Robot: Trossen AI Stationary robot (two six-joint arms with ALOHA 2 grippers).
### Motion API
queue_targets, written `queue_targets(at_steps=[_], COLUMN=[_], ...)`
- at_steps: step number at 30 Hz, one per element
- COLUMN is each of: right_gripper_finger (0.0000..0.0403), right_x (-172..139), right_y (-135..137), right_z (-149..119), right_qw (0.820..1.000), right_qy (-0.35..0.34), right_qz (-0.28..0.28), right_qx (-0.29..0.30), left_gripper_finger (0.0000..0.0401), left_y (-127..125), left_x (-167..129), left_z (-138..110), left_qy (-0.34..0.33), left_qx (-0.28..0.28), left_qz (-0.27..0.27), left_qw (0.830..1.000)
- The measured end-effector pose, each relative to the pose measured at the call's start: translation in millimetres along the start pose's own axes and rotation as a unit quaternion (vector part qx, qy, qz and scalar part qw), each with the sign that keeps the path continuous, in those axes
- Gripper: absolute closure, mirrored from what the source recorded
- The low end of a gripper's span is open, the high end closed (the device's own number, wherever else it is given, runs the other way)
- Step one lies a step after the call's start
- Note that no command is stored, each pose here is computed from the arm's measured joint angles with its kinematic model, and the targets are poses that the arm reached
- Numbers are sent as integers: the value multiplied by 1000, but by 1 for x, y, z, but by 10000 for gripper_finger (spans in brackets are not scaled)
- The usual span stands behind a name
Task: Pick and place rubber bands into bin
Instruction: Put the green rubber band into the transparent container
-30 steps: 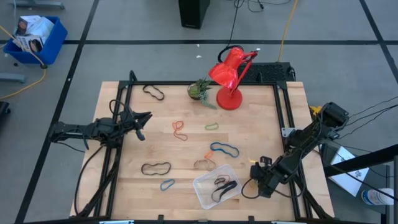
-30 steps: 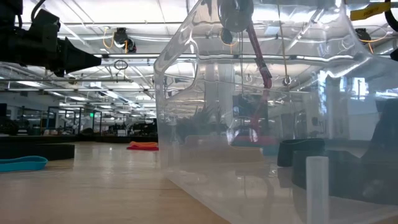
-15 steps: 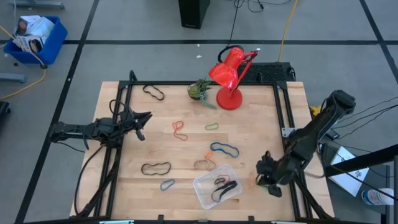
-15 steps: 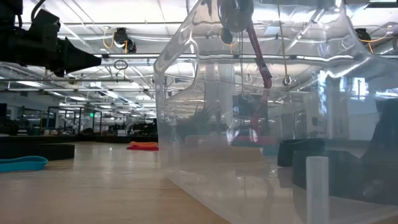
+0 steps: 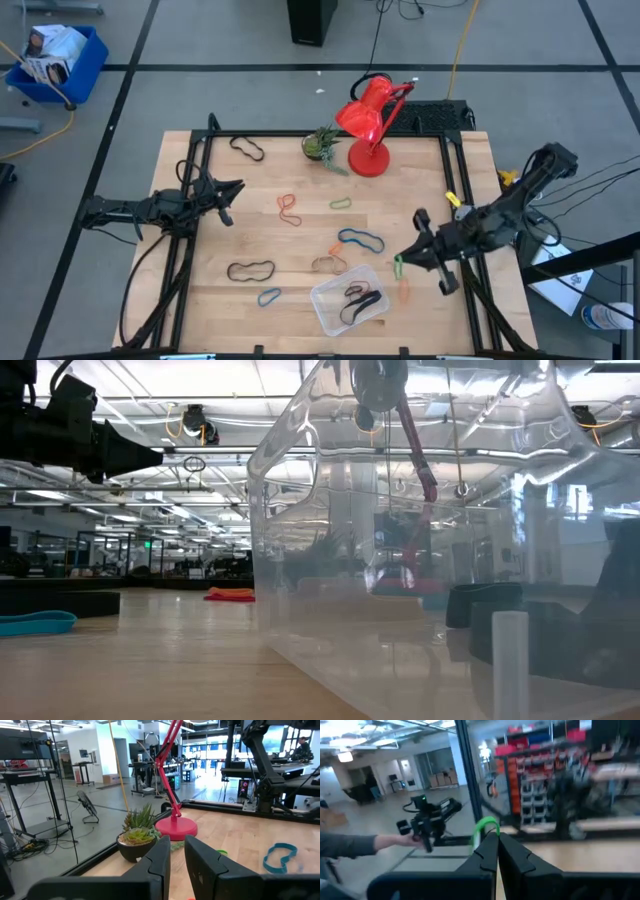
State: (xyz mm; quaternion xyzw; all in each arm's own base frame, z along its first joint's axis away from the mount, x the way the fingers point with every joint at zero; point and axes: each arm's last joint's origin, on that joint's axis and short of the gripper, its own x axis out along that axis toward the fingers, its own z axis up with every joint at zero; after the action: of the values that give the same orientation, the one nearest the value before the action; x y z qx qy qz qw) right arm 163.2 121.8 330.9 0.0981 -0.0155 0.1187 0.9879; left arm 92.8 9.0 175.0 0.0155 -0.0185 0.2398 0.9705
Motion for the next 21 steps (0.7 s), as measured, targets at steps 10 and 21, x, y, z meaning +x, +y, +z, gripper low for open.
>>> queue_targets(at_steps=[10,21], right_gripper_finger=[403,403], right_x=[72,139], right_y=[-1,-24], right_z=[21,-66], right_qw=[968,884], right_qy=[218,451], right_qz=[-55,-35], right_qx=[-113,-115], left_gripper_finger=[339,339], left_y=[0,0], left_x=[0,0], left_z=[0,0], left_qy=[0,0], left_qx=[0,0], left_qz=[0,0], left_qw=[1000,1000])
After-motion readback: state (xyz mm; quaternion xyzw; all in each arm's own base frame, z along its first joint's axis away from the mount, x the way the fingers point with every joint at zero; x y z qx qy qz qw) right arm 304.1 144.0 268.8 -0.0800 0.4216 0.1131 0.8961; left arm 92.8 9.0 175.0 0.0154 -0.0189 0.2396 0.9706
